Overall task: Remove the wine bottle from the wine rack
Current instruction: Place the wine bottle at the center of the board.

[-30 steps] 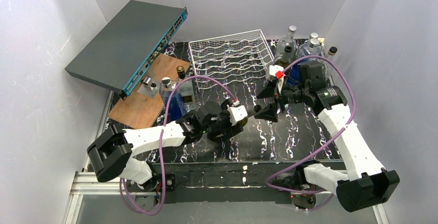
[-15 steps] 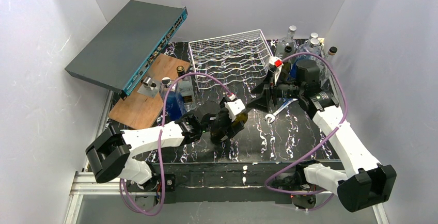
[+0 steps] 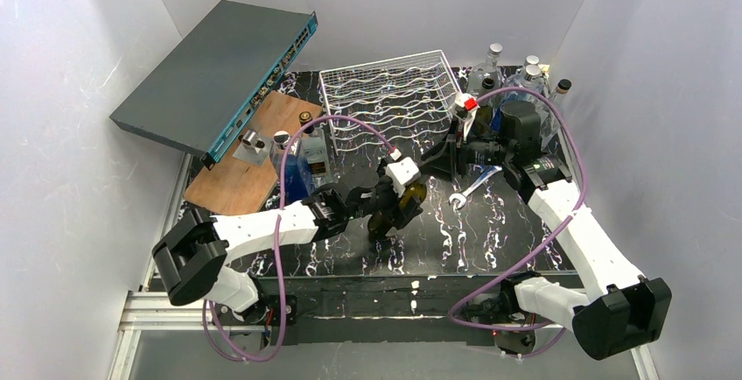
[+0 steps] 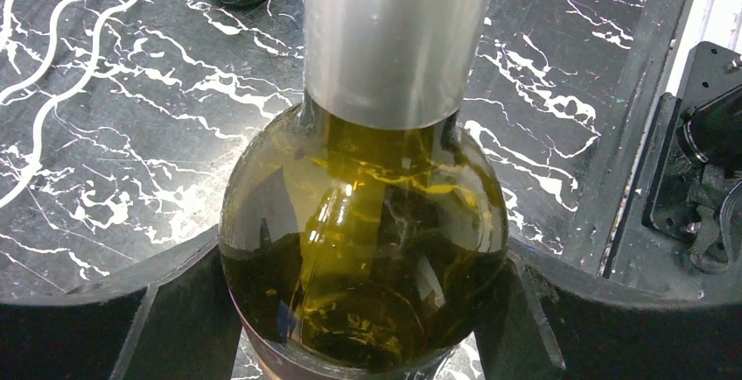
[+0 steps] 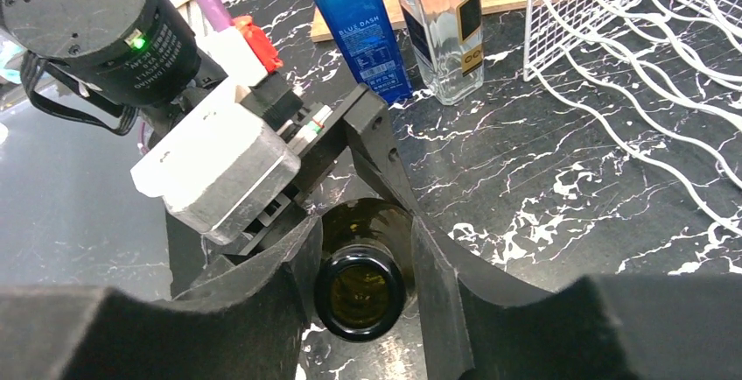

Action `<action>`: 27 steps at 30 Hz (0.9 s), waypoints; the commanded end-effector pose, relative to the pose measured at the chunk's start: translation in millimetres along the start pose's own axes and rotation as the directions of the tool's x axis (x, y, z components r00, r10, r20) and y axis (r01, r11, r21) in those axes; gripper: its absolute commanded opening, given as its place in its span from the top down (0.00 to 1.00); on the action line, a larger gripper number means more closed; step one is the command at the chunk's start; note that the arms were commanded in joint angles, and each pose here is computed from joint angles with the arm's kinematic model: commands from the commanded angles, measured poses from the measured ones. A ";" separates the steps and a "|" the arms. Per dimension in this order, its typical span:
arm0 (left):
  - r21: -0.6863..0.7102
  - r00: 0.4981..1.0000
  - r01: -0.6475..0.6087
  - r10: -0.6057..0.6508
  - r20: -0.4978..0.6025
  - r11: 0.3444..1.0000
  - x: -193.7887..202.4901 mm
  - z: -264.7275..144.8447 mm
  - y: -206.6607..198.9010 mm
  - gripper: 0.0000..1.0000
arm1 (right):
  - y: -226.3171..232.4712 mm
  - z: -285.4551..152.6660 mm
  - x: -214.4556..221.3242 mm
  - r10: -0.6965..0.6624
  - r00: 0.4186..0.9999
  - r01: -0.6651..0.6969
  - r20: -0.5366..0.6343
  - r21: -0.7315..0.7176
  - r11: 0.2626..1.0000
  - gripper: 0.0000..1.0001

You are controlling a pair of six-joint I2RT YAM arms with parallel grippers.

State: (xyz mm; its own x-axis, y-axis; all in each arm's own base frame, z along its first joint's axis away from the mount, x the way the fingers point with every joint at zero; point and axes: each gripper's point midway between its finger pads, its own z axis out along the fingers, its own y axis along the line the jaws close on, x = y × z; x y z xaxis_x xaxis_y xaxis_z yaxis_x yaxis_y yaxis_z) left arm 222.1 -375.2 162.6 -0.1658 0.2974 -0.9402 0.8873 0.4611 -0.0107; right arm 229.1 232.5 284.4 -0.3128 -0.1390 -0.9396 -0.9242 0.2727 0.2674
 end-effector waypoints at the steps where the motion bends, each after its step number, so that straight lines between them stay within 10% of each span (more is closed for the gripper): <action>1: 0.000 0.984 0.037 -0.037 0.174 0.999 -62.4 -0.1 0.7 1.00 | 4.7 1.9 -12.4 -0.032 0.999 0.033 0.037 -0.027 0.999 0.56; 10: 0.006 0.979 0.081 -0.081 0.185 0.997 -65.6 -1.9 -0.7 1.00 | 12.5 -2.9 -17.3 -0.041 0.998 0.043 0.044 -0.044 0.998 0.99; 20: 0.027 0.974 0.141 -0.143 0.175 0.990 -61.7 -0.9 -5.3 0.26 | 1.3 -16.8 -24.6 -0.046 0.997 0.044 0.063 0.028 0.999 0.99; 27: 0.032 0.971 0.156 -0.160 0.176 0.987 -58.6 -7.6 -7.1 0.02 | -7.2 -31.9 -28.6 -0.061 0.996 0.054 0.071 0.096 0.994 0.99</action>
State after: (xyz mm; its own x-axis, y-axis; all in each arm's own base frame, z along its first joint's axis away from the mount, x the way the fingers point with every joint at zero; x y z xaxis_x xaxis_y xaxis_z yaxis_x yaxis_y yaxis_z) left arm 220.0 -387.1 176.5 -0.2629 0.1830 -0.9473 0.8637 0.4823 -0.1466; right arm 236.8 213.1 285.9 -0.3446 -0.1148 -0.9317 -0.8948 0.3404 0.2890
